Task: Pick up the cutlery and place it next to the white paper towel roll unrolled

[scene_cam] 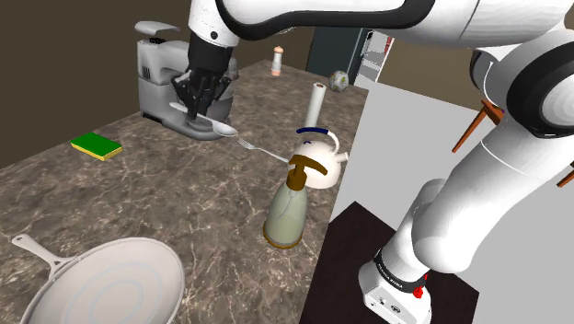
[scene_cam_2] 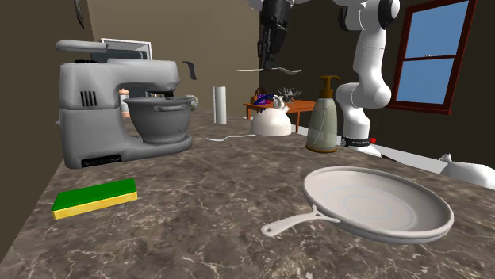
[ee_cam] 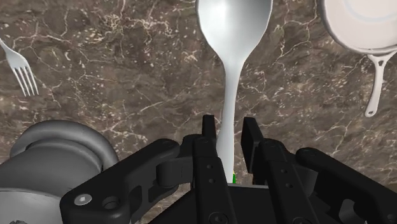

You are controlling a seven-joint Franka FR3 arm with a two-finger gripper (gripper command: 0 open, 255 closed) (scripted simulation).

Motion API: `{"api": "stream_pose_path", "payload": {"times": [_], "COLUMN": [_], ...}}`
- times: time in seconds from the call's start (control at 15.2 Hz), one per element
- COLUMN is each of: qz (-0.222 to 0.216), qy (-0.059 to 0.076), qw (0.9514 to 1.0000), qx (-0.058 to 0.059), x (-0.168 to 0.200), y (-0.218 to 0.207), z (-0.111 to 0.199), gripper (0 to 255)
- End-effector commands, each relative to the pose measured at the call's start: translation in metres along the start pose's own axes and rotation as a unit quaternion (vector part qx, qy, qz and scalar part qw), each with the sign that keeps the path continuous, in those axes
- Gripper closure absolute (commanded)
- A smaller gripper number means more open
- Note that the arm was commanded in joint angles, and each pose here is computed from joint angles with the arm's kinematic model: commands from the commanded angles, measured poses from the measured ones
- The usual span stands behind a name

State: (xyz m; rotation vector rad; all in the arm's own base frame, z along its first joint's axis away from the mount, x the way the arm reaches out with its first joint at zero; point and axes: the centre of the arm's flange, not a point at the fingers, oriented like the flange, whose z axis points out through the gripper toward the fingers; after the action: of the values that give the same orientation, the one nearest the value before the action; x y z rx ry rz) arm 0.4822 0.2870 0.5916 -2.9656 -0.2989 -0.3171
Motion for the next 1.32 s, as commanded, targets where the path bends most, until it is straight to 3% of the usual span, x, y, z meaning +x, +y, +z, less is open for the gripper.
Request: {"api": "stream_pose_path", "payload": {"times": [0.0, 0.07, 1.25], "qz": [0.0, 0.0, 0.0], "qy": [0.0, 0.0, 0.0], "qw": [1.0, 1.0, 1.0], "qx": [0.0, 0.0, 0.0], "x": [0.002, 0.003, -0.002], "y": [0.0, -0.001, 0.235], "z": [-0.011, -0.016, -0.047], "gripper": [255, 255, 255]}}
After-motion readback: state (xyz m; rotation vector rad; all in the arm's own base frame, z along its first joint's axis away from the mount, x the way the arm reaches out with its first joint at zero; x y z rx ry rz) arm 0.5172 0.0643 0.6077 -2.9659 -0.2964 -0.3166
